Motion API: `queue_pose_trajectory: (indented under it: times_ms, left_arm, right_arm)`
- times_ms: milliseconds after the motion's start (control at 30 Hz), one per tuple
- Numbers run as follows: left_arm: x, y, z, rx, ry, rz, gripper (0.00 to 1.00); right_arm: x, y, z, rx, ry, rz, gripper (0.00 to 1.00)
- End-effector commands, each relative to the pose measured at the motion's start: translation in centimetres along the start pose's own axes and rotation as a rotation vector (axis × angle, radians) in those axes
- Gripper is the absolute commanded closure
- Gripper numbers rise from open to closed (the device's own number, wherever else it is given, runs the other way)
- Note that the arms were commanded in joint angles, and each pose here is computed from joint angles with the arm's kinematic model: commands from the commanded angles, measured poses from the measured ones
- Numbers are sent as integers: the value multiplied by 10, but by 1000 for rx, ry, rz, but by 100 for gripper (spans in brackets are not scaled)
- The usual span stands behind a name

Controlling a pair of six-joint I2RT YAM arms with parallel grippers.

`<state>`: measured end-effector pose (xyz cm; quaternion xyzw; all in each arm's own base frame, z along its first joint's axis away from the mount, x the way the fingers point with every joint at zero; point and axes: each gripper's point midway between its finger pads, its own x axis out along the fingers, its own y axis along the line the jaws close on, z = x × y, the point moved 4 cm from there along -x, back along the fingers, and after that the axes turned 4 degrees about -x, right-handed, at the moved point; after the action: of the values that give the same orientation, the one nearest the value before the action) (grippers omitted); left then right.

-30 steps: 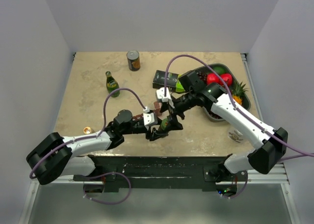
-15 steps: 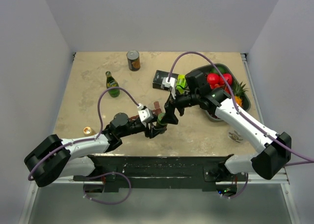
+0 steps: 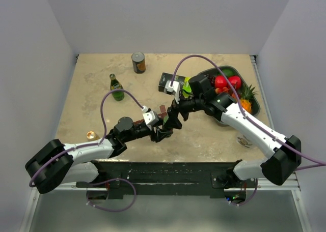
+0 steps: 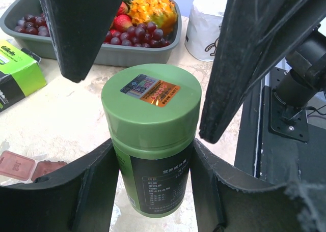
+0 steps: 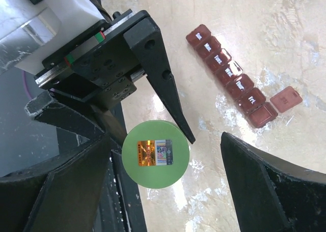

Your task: Sort the pills into containers

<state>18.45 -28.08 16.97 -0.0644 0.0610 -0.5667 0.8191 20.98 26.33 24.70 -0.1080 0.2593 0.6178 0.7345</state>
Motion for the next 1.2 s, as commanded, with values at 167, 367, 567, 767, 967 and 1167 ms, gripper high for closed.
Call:
queue_pose_trajectory:
  times_ms: [167,367,567,767,967,1167]
  left_arm:
    - [9,0,34,24,-121,1,100]
    - [9,-7,32,44,-106,-52,100]
    - [4,-28,29,128,-59,-235,100]
    - [-12,-49,23,220,-13,-451,100]
    - [-9,-52,9,199,88,-537,100]
    - [-1,-34,6,177,116,-399,100]
  right_arm:
    - [8,-2,0,-27,1,-10,27]
    - [6,6,5,-77,-7,55,97]
    - [-4,28,-1,-350,15,297,100]
    - [-15,46,-19,-647,31,512,100]
    - [-14,41,-21,-776,90,604,100]
    - [-15,41,-3,-626,68,522,28]
